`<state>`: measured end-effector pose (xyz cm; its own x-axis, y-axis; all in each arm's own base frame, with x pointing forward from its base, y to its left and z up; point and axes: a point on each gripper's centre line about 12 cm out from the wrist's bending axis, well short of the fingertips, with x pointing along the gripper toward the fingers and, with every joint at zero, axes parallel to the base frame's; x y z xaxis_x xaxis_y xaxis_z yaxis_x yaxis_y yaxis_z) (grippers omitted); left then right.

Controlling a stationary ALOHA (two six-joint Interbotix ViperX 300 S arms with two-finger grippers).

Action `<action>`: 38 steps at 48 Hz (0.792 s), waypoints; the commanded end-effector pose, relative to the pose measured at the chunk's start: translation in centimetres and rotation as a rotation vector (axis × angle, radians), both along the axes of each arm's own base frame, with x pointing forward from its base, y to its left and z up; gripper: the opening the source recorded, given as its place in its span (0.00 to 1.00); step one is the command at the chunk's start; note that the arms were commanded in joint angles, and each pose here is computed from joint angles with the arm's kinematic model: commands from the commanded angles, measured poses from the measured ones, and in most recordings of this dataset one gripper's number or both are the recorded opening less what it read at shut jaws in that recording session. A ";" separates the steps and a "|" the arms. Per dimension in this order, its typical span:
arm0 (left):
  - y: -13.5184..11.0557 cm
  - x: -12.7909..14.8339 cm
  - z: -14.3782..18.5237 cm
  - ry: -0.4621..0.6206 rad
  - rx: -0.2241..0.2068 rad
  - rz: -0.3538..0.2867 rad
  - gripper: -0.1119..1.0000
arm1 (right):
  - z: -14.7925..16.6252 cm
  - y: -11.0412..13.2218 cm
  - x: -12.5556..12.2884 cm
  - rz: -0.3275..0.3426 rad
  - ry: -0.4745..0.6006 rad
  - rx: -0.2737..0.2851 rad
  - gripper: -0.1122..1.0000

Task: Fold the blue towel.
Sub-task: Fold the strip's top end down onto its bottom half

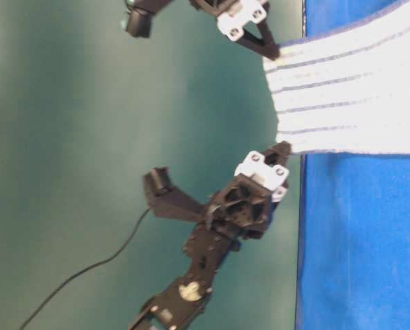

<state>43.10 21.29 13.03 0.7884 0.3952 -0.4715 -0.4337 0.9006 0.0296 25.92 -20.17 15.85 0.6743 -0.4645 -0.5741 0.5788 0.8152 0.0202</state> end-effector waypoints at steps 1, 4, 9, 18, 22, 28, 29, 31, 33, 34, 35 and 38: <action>-1.4 0.3 3.3 -0.057 0.030 -0.031 0.13 | 1.9 1.4 0.1 0.025 -0.037 -0.024 0.18; -2.6 0.0 3.8 -0.060 0.032 -0.051 0.13 | 2.3 2.7 0.0 0.044 -0.036 -0.021 0.18; -4.7 -0.4 4.1 -0.056 0.029 -0.090 0.13 | 2.7 5.1 -0.1 0.090 -0.028 -0.011 0.18; -9.1 -0.8 3.4 -0.029 0.011 -0.178 0.13 | 2.4 9.4 -0.7 0.176 -0.011 0.035 0.18; -11.2 -0.8 3.1 -0.021 -0.003 -0.219 0.13 | 2.1 11.2 -0.8 0.211 0.000 0.065 0.18; -14.7 -0.6 2.5 -0.004 -0.012 -0.299 0.13 | 1.8 13.4 -0.6 0.271 0.016 0.091 0.18; -15.2 -0.6 2.4 -0.001 -0.014 -0.311 0.13 | 1.6 13.7 -0.6 0.279 0.020 0.097 0.18; -16.2 -0.6 2.3 0.001 -0.017 -0.332 0.13 | 1.4 14.3 -0.5 0.296 0.025 0.107 0.18; -17.1 -0.6 2.3 0.003 -0.019 -0.352 0.13 | 1.2 14.9 -0.4 0.311 0.031 0.119 0.18; -17.6 -0.6 2.2 0.004 -0.019 -0.363 0.13 | 1.1 15.2 -0.4 0.319 0.033 0.124 0.18; -18.0 -0.6 2.2 0.005 -0.021 -0.371 0.13 | 0.9 15.6 -0.3 0.328 0.038 0.133 0.18; -19.1 -0.6 2.0 0.008 -0.030 -0.393 0.13 | 0.5 16.3 -0.1 0.345 0.048 0.152 0.18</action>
